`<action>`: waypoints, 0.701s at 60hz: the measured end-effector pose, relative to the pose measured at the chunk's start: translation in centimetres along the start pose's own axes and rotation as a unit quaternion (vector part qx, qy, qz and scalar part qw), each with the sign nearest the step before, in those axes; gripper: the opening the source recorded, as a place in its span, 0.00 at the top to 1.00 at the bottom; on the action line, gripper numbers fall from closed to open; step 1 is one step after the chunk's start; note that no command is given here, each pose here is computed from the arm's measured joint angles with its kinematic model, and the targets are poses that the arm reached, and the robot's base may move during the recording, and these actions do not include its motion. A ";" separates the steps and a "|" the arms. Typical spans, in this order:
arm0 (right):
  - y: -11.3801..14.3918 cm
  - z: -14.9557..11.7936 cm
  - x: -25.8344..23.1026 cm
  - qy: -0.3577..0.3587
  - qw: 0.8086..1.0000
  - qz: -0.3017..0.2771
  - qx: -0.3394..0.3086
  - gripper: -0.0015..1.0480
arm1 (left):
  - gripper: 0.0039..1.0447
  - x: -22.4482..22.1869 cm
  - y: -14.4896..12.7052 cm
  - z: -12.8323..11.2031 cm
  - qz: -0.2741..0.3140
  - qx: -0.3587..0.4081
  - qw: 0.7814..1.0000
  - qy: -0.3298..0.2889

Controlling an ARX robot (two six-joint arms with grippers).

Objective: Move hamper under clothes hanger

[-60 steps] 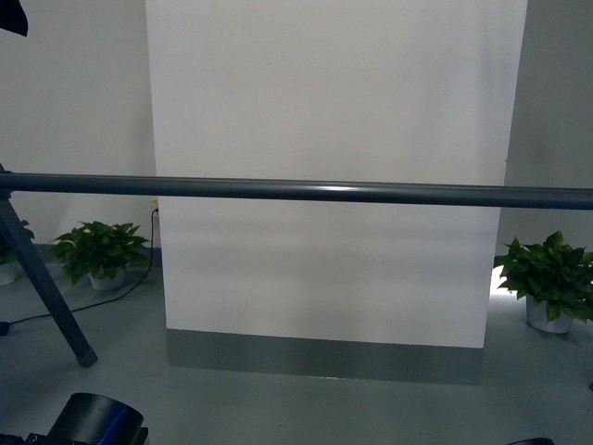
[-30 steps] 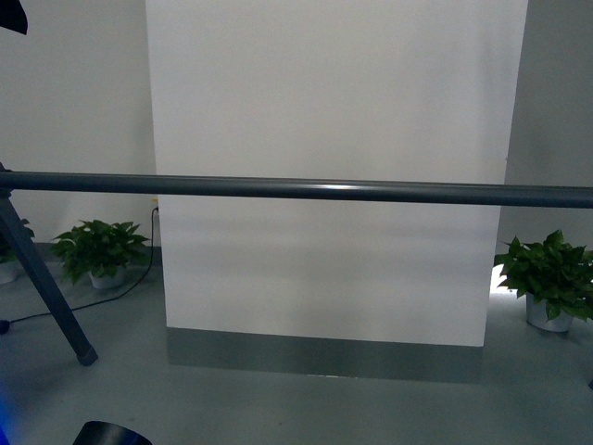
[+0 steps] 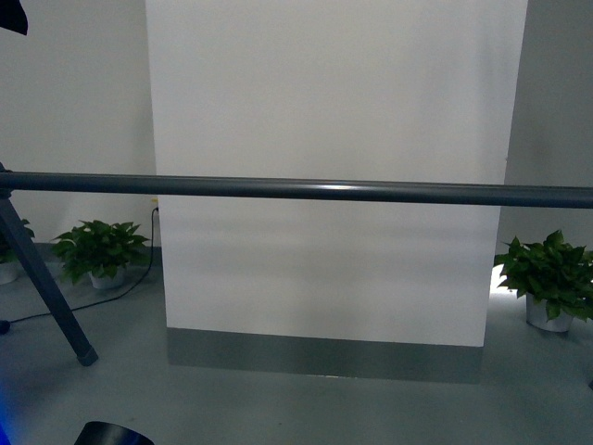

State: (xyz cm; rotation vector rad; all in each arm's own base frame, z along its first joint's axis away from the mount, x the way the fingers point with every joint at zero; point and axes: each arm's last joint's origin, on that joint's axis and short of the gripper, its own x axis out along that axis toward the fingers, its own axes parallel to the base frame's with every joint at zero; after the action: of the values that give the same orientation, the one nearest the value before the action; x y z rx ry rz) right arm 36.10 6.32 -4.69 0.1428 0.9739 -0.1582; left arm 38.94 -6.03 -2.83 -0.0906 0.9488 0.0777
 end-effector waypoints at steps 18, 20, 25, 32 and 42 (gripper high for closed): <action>-0.1 0.0 0.2 -0.011 1.000 -0.006 0.011 0.86 | 0.80 0.2 -0.1 -0.2 -0.002 -0.024 1.000 -0.007; -0.2 0.1 0.2 -0.014 1.000 -0.008 0.013 0.81 | 0.75 0.2 0.0 -0.4 -0.001 -0.027 1.000 -0.008; -0.4 0.1 0.2 -0.018 1.000 -0.012 0.017 0.71 | 0.65 0.2 0.3 -0.4 0.004 -0.034 0.999 -0.012; -0.7 0.4 -0.1 -0.025 0.999 -0.016 0.021 0.57 | 0.51 -0.3 0.4 0.1 0.009 -0.039 0.999 -0.025; -0.9 2.7 -2.0 -0.067 0.997 -0.018 0.033 0.31 | 0.22 -3.0 0.3 3.5 0.000 -0.053 0.995 -0.080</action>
State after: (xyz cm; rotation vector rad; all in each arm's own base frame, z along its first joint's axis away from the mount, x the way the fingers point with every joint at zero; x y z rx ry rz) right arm 37.01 5.02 -1.53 0.1729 0.8373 -0.2311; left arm 39.97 -5.44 1.58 -0.1804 0.7848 0.1330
